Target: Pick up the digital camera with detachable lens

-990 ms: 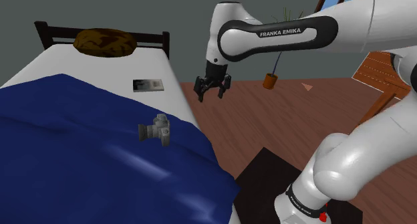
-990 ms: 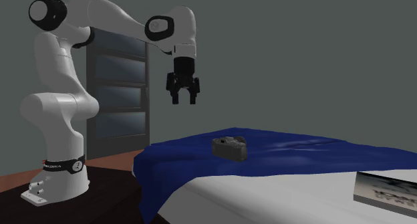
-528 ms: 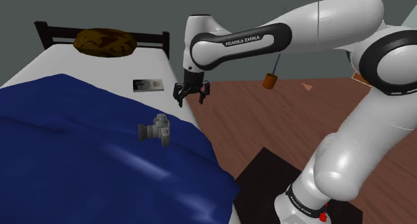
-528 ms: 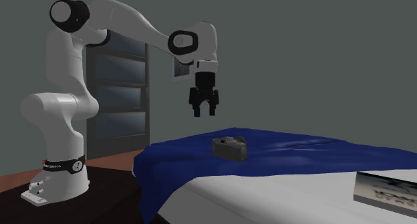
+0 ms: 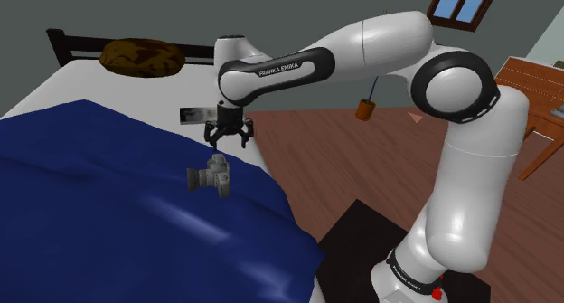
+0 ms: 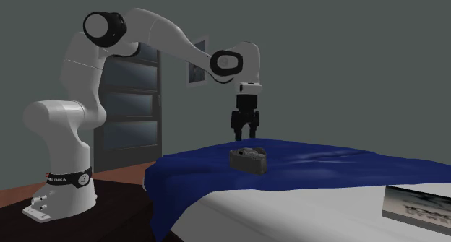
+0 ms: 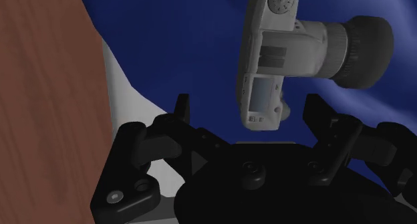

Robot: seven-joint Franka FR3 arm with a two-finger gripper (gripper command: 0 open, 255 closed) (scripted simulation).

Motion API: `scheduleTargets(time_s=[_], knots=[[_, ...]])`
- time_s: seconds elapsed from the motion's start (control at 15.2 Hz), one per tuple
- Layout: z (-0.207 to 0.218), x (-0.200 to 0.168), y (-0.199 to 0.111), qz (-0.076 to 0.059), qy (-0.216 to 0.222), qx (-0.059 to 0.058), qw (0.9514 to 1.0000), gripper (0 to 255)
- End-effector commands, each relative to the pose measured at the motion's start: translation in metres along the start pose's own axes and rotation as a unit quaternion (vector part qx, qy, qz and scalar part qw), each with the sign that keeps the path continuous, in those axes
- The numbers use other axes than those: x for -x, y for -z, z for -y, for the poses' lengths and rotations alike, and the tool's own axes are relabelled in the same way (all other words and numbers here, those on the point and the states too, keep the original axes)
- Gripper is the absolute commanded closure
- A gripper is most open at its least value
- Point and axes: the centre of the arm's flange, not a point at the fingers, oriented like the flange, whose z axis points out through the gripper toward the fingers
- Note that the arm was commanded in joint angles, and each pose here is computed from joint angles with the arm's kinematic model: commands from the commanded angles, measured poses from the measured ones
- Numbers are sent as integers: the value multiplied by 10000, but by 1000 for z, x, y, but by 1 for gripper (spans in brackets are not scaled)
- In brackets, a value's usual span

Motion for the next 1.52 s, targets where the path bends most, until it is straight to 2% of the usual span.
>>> scheduleTargets(time_s=[0.0,0.2,0.66,0.79,0.86,1.45], knots=[[19,-18,-14,32,-66,-5,10000,0],[39,-34,-28,69,-136,-10,9999,0],[39,-36,-68,69,-136,-10,9999,0],[39,-36,-68,69,-136,-10,9999,0],[39,-35,-69,69,-136,-10,9999,255],[39,-36,-68,69,-136,-10,9999,255]])
